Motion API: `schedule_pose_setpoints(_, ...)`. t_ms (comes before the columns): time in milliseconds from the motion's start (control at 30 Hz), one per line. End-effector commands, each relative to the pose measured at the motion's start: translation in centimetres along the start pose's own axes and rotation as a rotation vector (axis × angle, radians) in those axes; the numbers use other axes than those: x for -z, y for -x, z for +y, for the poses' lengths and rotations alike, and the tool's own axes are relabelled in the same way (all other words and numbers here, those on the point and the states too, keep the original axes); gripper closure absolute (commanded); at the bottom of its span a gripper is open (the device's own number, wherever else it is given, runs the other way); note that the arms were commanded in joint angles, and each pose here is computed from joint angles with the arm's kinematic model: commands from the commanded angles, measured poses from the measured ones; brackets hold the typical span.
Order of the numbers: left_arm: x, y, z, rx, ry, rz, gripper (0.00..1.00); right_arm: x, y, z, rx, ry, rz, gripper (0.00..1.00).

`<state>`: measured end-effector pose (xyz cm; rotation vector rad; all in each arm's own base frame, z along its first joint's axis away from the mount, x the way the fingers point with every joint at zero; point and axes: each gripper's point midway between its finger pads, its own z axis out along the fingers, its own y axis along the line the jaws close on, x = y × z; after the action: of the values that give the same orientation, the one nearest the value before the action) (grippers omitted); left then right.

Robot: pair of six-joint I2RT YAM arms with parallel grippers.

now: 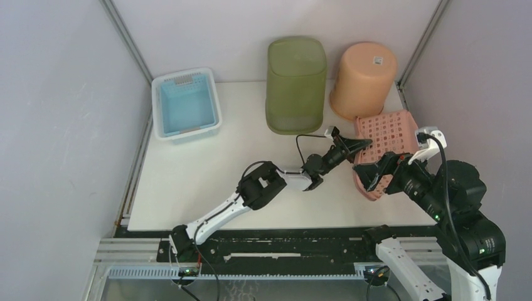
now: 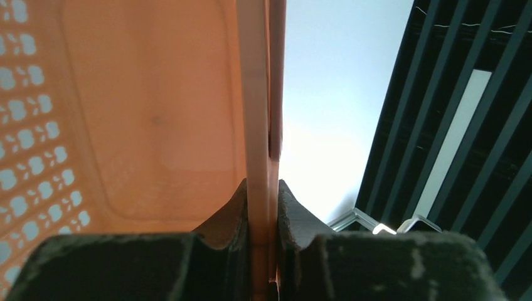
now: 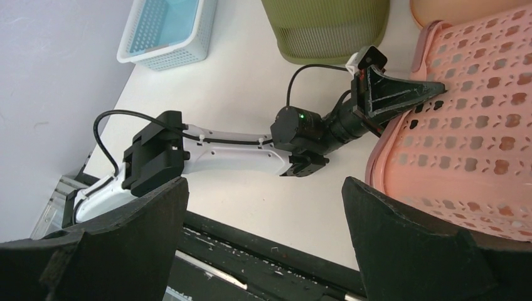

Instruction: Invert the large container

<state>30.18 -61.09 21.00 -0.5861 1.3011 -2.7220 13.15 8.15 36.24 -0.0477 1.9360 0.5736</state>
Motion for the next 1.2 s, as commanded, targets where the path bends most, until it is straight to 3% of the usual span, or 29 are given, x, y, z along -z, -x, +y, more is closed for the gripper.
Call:
schedule_pose_setpoints(0, -0.7, -4.1, -5.0, 0.017, -0.113, 0.094, 0.95, -0.4, 0.1, 0.0, 0.016, 0.005, -0.003, 0.0)
schedule_pose_setpoints(67, 0.2, -3.9, -3.9, 0.01, -0.062, 0.083, 0.92, -0.4, 0.1, 0.0, 0.015, 0.006, -0.002, 0.0)
schedule_pose_setpoints(233, 2.6, -3.1, -2.9, -0.018, 0.056, 0.026, 0.59, -0.7, -0.5, -0.1, 0.012, 0.013, 0.012, 0.0)
schedule_pose_setpoints(467, 5.9, -0.9, -1.9, -0.041, 0.17, -0.051, 0.34, -1.3, -1.0, 0.2, 0.003, 0.042, 0.025, 0.0)
schedule_pose_setpoints(633, 8.8, 0.4, -1.5, -0.082, 0.273, -0.085, 0.01, -1.9, -1.5, 0.3, -0.004, 0.056, 0.036, 0.0)
schedule_pose_setpoints(1167, 19.2, 3.8, 3.0, -0.434, 1.028, -0.087, 0.0, -9.9, -7.5, -2.2, -0.112, 0.056, 0.192, 0.0)
